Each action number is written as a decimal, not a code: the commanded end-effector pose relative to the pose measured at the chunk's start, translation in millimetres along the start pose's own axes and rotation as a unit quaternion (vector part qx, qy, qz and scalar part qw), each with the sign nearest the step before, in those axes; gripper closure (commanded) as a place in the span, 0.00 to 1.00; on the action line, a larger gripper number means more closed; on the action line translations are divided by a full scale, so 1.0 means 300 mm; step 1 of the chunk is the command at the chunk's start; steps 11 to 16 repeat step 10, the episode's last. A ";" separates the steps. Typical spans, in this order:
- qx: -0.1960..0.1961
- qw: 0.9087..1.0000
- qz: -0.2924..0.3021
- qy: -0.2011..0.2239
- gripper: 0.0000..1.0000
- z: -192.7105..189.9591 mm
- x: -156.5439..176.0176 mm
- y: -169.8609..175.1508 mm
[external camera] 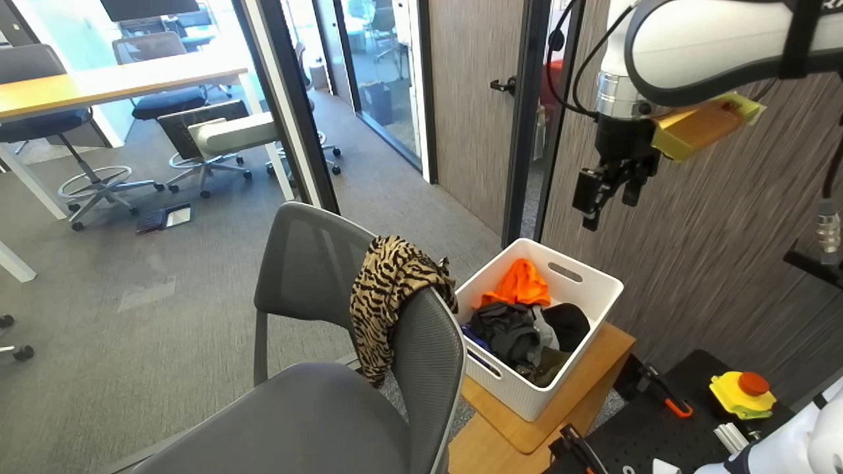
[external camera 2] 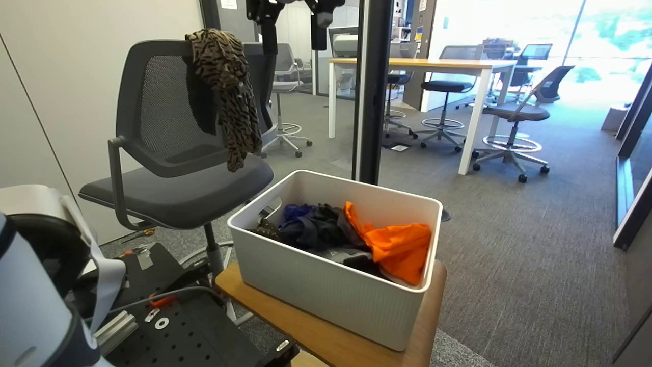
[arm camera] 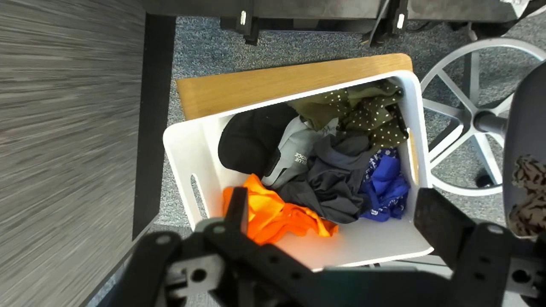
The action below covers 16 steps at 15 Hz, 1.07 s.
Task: Put the orange cloth on the chair in the white basket
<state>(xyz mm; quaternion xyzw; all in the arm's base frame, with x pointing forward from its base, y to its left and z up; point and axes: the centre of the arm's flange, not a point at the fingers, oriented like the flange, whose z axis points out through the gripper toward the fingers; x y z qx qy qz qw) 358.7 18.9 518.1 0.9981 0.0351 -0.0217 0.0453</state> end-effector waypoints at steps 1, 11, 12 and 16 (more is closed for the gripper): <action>0.005 0.999 -0.037 0.036 0.00 0.050 -0.126 0.032; 0.023 0.999 -0.034 0.025 0.00 0.087 -0.155 0.064; 0.023 0.999 -0.034 0.025 0.00 0.087 -0.155 0.064; 0.023 0.999 -0.034 0.025 0.00 0.087 -0.155 0.064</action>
